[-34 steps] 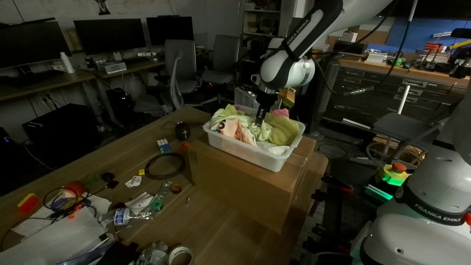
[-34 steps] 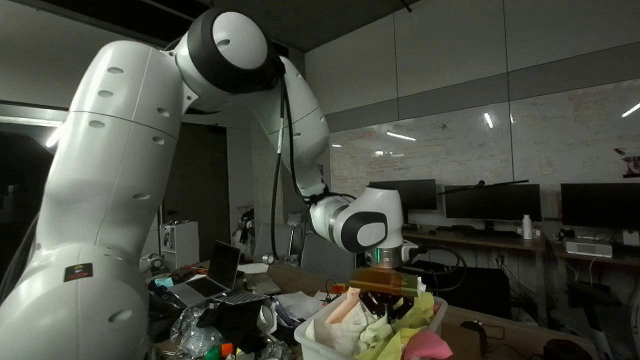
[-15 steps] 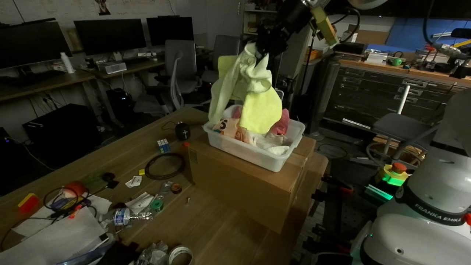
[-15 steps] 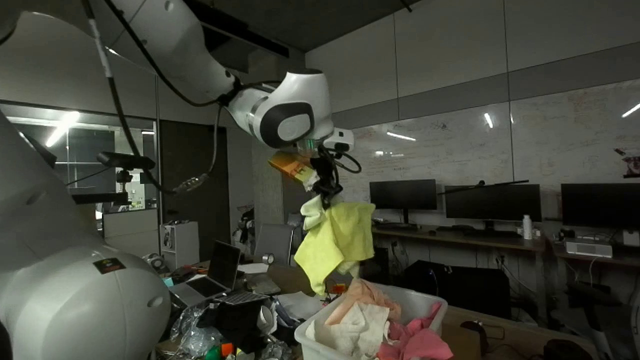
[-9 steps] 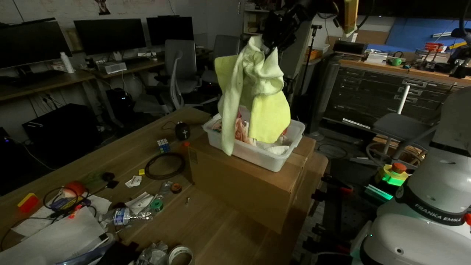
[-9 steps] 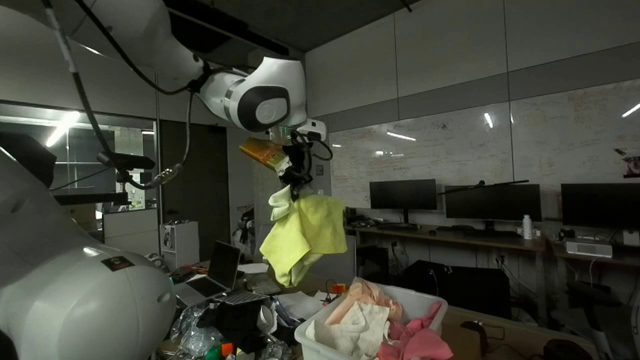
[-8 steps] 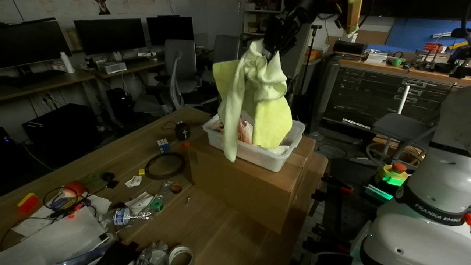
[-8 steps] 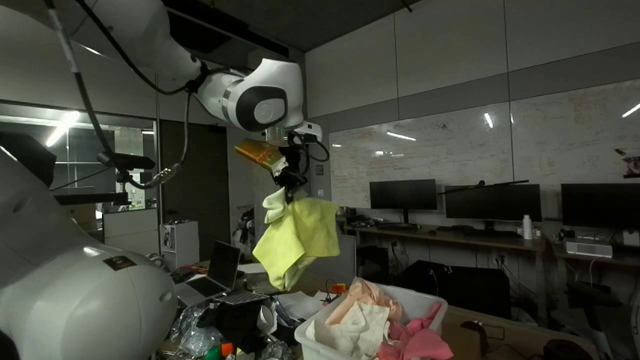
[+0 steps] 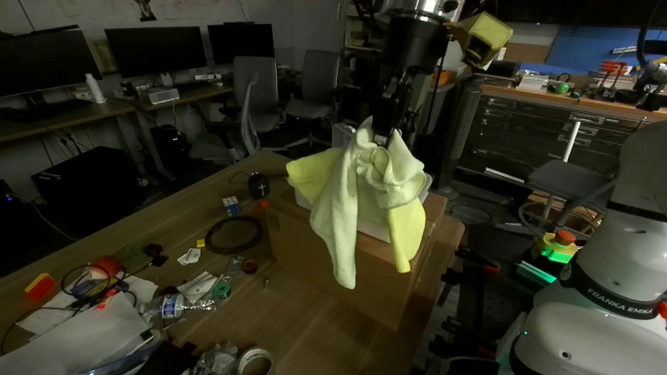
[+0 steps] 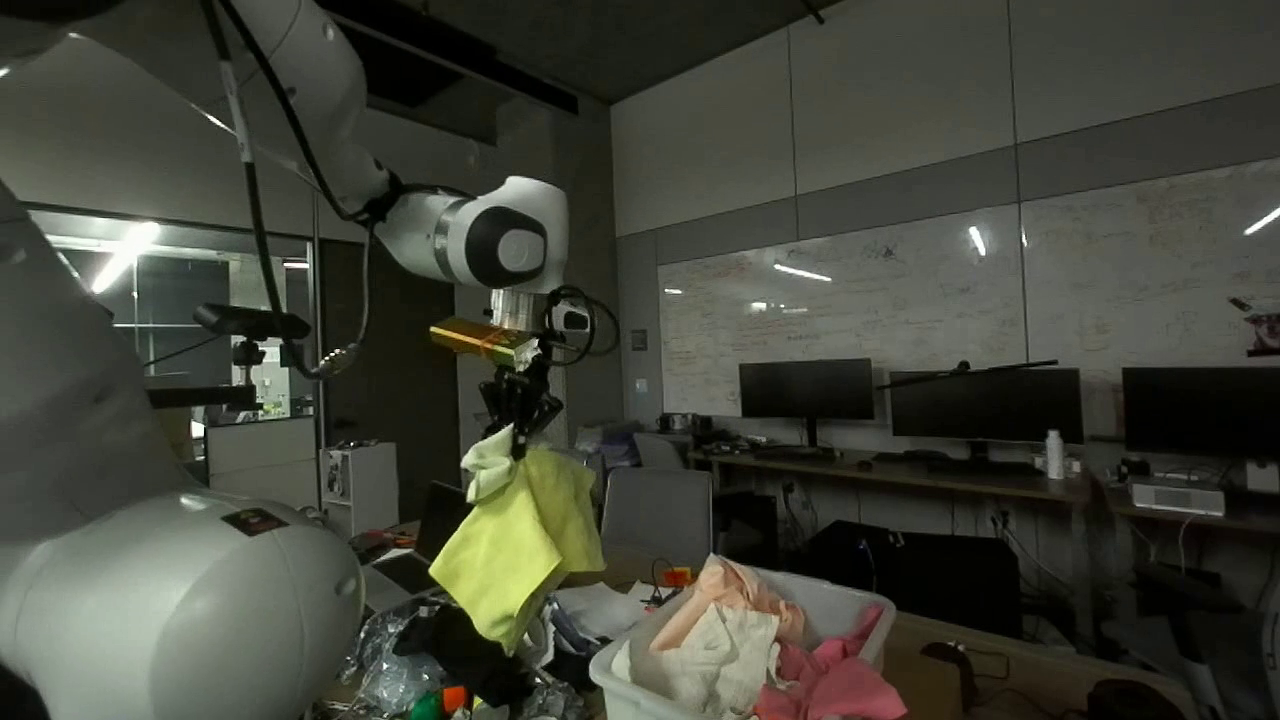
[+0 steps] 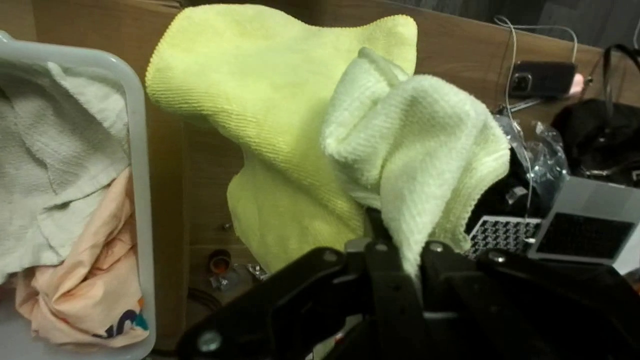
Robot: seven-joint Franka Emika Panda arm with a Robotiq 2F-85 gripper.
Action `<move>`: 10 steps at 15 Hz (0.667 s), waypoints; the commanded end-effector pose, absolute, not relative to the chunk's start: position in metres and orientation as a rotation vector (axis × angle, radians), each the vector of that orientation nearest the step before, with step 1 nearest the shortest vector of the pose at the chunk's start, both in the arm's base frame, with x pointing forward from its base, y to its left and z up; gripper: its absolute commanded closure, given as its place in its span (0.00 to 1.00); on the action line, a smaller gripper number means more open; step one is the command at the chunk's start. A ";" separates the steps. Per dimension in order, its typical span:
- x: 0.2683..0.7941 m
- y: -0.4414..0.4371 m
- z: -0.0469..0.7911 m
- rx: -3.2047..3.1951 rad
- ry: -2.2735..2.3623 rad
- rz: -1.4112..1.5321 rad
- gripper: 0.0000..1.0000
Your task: Move the shirts and towels from the storage box and put them on the table
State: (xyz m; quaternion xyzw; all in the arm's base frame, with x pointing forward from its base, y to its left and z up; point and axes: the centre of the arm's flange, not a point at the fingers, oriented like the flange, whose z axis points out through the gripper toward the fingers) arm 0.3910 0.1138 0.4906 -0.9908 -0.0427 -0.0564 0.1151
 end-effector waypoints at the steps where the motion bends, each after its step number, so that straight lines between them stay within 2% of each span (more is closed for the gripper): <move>1: 0.419 0.150 0.483 -2.949 -0.139 -0.167 0.98; 9: 0.446 0.164 0.474 -2.700 0.232 -0.387 0.98; 10: 0.448 0.164 0.472 -2.709 0.224 -0.383 0.73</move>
